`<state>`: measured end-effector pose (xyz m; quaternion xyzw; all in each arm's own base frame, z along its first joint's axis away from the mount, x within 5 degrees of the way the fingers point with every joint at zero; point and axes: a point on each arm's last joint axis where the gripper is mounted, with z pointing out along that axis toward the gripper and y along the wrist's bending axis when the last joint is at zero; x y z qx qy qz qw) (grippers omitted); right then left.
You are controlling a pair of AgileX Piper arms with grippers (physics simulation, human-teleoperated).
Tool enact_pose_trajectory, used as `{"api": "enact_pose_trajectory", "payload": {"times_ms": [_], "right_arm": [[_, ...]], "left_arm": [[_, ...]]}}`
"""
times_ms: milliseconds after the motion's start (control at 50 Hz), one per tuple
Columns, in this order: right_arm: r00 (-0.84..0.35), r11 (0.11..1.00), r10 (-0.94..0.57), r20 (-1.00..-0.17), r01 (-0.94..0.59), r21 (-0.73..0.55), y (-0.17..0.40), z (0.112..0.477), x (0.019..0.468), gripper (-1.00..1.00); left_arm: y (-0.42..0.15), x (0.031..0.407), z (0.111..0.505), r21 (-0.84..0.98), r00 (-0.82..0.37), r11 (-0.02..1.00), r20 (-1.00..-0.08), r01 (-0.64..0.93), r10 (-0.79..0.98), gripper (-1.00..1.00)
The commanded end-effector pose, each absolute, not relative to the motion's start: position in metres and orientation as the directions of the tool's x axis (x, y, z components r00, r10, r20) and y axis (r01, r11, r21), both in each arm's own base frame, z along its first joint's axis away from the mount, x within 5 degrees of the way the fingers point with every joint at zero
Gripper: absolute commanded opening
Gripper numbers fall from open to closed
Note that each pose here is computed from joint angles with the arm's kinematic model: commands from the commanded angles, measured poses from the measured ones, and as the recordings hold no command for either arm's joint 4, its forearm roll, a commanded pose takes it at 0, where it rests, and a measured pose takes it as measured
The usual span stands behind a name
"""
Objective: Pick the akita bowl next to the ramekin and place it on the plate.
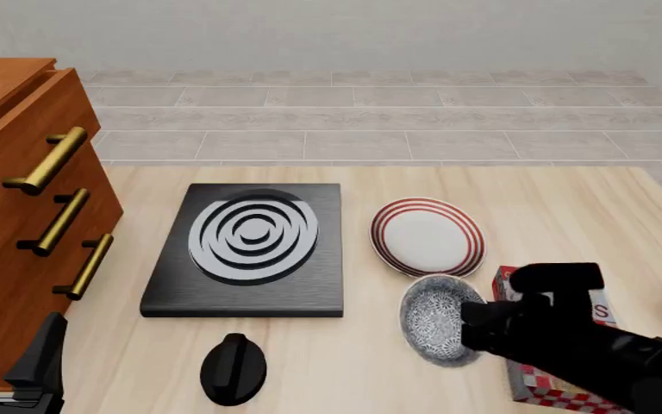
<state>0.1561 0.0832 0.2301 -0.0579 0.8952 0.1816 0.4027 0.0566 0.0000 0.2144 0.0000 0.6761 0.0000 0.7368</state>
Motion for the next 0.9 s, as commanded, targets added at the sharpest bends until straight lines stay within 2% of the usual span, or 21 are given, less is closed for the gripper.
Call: {"api": "enact_pose_trajectory", "payload": {"times_ms": [20,300,900], "right_arm": [[-0.673,0.925,0.119,-0.73,-0.192,0.328,0.084,0.232,0.166,-1.0],[-0.641,0.926,0.168,-0.749,-0.158,0.343,0.081,0.248,0.181,-1.0],[-0.608,0.931,0.221,-0.763,-0.103,0.351,0.081,0.25,0.219,-1.0]], "left_arm": [[0.0,0.057,0.214,0.0,0.086,1.0,-0.996,0.0,0.0,1.0],[0.0,0.057,0.214,0.0,0.086,1.0,-0.996,0.0,0.0,1.0],[0.0,0.057,0.214,0.0,0.086,1.0,-0.996,0.0,0.0,1.0]]}}
